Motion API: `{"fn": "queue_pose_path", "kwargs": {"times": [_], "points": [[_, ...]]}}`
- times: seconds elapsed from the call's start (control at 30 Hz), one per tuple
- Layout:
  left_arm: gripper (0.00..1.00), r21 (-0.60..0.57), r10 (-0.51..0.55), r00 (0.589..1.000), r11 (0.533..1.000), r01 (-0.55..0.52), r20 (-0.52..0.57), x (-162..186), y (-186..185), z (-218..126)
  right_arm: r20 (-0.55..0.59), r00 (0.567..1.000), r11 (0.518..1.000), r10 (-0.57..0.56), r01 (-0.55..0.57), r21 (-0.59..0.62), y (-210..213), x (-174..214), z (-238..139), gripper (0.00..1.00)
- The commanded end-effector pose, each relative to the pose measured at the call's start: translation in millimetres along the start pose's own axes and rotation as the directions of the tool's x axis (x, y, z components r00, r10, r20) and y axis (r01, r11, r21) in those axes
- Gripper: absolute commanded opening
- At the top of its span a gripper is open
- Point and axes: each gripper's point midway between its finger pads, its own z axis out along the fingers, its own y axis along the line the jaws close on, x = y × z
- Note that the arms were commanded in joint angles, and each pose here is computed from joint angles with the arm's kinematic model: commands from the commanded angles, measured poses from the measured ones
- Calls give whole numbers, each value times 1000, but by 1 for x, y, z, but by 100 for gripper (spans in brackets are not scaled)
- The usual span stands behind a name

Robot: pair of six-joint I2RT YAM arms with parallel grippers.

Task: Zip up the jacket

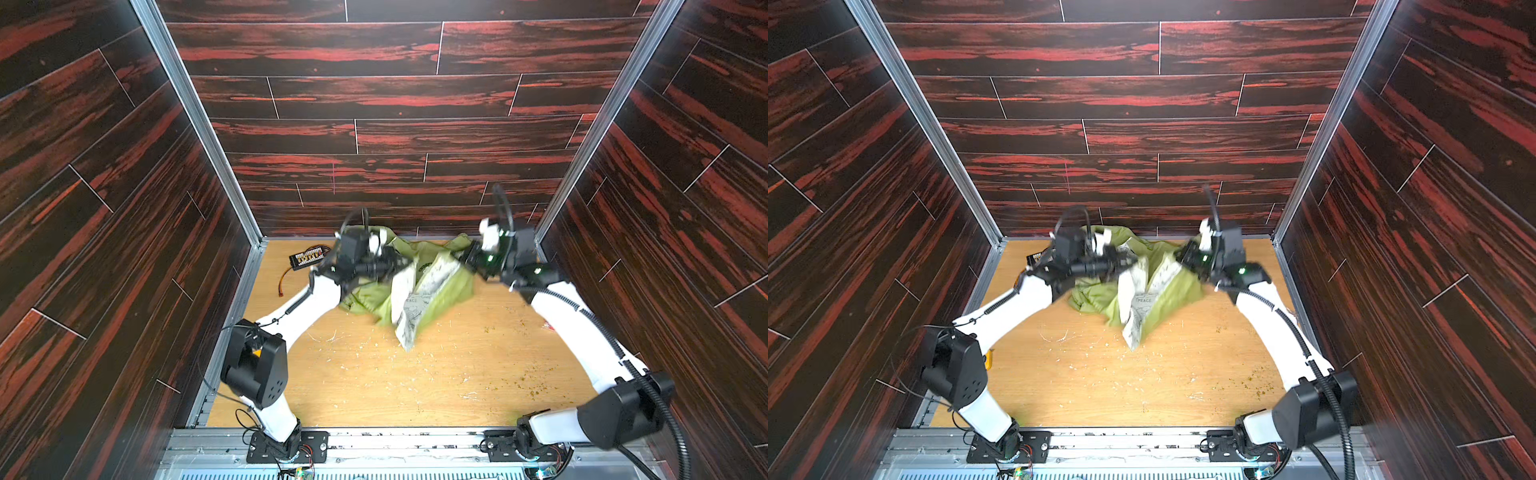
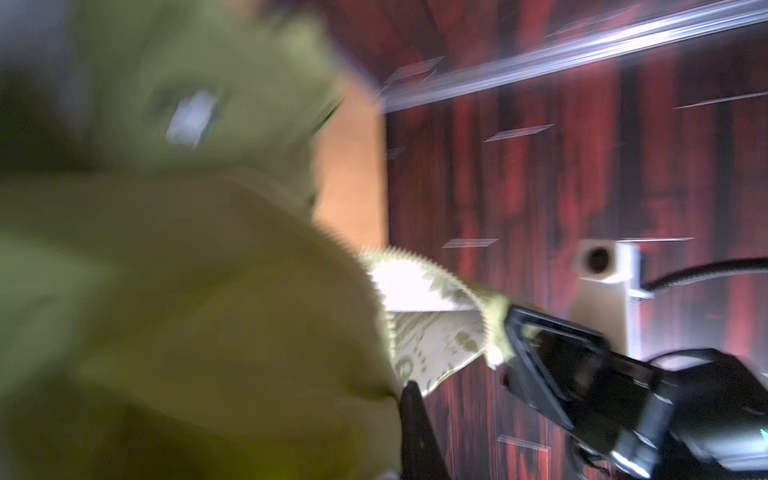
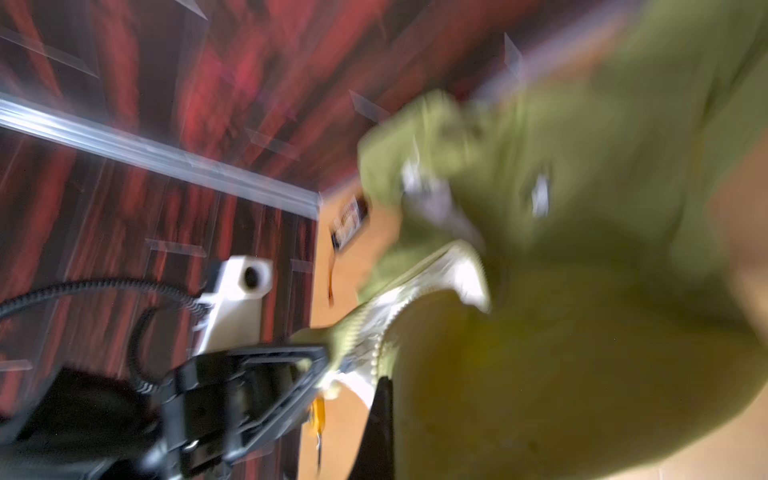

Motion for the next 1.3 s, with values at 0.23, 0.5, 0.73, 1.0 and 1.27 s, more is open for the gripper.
{"fn": "queue_pose_path", "kwargs": {"times": [0.23,0.5,0.73,1.0,1.27], "points": [[0,-9,3,994,1000,-2,105,8,36,-18,-68,991,989,-115,121,90,-20,14,22,0],[0,-68,-101,988,992,109,116,65,105,-27,-264,964,996,43,-20,91,-77,131,41,0],[0,-85,-129,988,987,136,82,84,118,-23,-220,974,998,61,-59,14,-73,145,34,0],[0,-91,-133,989,986,138,65,94,119,-20,-381,917,974,115,-180,-139,-58,184,47,0],[0,-173,-179,977,965,197,115,110,159,-31,-508,846,976,164,-213,-40,-91,261,57,0]]}}
